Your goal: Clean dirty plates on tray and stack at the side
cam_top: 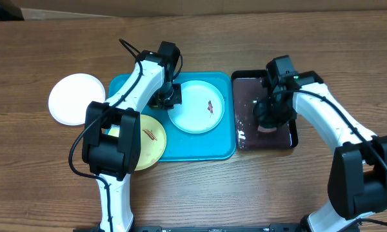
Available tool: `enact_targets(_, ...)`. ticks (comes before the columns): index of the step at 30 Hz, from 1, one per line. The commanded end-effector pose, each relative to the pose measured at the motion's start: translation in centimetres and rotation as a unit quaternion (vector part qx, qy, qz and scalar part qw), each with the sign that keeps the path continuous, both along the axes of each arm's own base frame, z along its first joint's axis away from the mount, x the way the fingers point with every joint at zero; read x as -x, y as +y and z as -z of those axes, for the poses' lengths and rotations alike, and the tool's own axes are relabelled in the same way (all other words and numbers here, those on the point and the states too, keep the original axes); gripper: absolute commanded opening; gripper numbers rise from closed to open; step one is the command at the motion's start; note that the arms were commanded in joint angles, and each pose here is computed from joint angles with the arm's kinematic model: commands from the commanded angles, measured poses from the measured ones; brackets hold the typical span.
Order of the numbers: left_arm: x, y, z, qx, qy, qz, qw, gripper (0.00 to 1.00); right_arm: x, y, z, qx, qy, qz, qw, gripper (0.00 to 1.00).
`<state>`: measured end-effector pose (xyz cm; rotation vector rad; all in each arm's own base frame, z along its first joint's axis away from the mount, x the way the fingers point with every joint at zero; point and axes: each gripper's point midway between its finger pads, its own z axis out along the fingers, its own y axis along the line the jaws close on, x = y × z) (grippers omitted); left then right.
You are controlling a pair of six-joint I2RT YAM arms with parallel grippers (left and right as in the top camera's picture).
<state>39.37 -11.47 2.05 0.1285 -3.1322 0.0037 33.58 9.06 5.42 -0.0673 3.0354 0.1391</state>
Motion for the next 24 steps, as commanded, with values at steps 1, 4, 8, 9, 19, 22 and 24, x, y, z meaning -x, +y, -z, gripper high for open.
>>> enact_targets(1,0.9,-0.4,-1.2,0.012,0.007,0.003,1.0,0.04,-1.0,0.5,-0.7,-0.009,-0.028,-0.002,1.0,0.04)
enact_targets(4,1.3,-0.4,-1.2,0.009,0.016,0.002,1.0,0.04,-2.3,0.9,-2.1,-0.014,-0.049,-0.001,0.999,0.04)
enact_targets(8,1.7,-0.5,-1.2,0.013,0.024,-0.011,1.0,0.07,-4.0,1.3,-5.8,-0.018,-0.074,-0.013,0.997,0.04)
enact_targets(9,1.5,-0.5,-1.2,0.012,0.02,-0.011,1.0,0.14,-4.0,1.3,-6.3,-0.018,-0.074,-0.013,0.997,0.04)
enact_targets(19,1.1,-0.1,-1.2,-0.005,0.009,-0.013,1.0,0.04,-2.5,1.4,-5.9,-0.012,-0.044,-0.019,0.999,0.04)
enact_targets(22,1.7,-0.2,-1.2,-0.008,0.019,-0.025,0.999,0.04,-1.9,2.0,-5.6,-0.01,-0.035,-0.029,0.999,0.04)
enact_targets(24,1.8,-0.4,-1.2,-0.009,0.02,-0.028,0.999,0.04,-1.3,2.5,-5.0,-0.007,-0.028,-0.037,0.999,0.04)
